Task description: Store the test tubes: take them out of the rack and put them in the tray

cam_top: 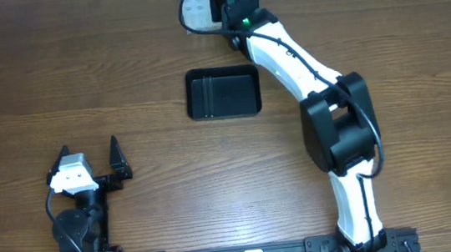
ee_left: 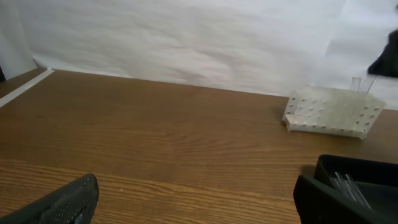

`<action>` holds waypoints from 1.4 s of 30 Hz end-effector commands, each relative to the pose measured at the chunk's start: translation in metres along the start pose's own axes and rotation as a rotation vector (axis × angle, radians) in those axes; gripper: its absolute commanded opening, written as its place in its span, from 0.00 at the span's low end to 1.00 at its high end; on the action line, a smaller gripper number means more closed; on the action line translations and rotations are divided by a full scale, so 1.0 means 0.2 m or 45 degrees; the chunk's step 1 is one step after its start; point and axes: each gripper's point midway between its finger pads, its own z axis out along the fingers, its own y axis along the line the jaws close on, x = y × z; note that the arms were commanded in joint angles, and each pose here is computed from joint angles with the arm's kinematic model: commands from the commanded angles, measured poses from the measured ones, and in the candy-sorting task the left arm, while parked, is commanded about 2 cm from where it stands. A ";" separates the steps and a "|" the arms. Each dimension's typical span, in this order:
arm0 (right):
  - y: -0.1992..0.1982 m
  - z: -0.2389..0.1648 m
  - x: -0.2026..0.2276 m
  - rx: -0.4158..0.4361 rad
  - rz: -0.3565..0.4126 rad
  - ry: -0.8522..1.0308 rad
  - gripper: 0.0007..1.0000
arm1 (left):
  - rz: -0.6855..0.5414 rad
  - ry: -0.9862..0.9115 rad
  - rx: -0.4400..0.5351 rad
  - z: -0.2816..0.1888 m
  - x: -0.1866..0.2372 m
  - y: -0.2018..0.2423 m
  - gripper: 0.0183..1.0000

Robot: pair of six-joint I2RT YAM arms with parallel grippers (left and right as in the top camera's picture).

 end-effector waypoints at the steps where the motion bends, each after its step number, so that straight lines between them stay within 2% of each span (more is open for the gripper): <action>1: 0.00 -0.27 -0.34 -0.025 0.060 -0.182 0.09 | 0.014 0.000 0.008 0.00 0.01 0.00 1.00; 4: 0.00 -0.37 -0.42 -0.034 0.050 -0.220 0.08 | 0.014 0.000 0.008 0.00 0.01 0.00 1.00; 9: 0.03 -0.48 -0.38 -0.044 0.010 -0.144 0.07 | 0.014 0.000 0.008 0.00 0.01 0.00 1.00; 23: 0.13 -0.69 0.21 -0.085 0.088 0.468 0.01 | 0.014 0.000 0.008 0.00 0.01 0.00 1.00; 28: 0.10 -0.74 0.32 -0.055 0.136 0.604 0.01 | 0.014 0.000 0.008 0.00 0.01 0.00 1.00; 32: 0.09 -0.78 0.40 -0.069 0.133 0.711 0.01 | 0.014 0.000 0.008 0.00 0.01 0.00 1.00; 42: 0.00 -0.74 0.51 0.002 0.142 0.821 0.01 | 0.014 0.000 0.008 0.00 0.01 0.00 1.00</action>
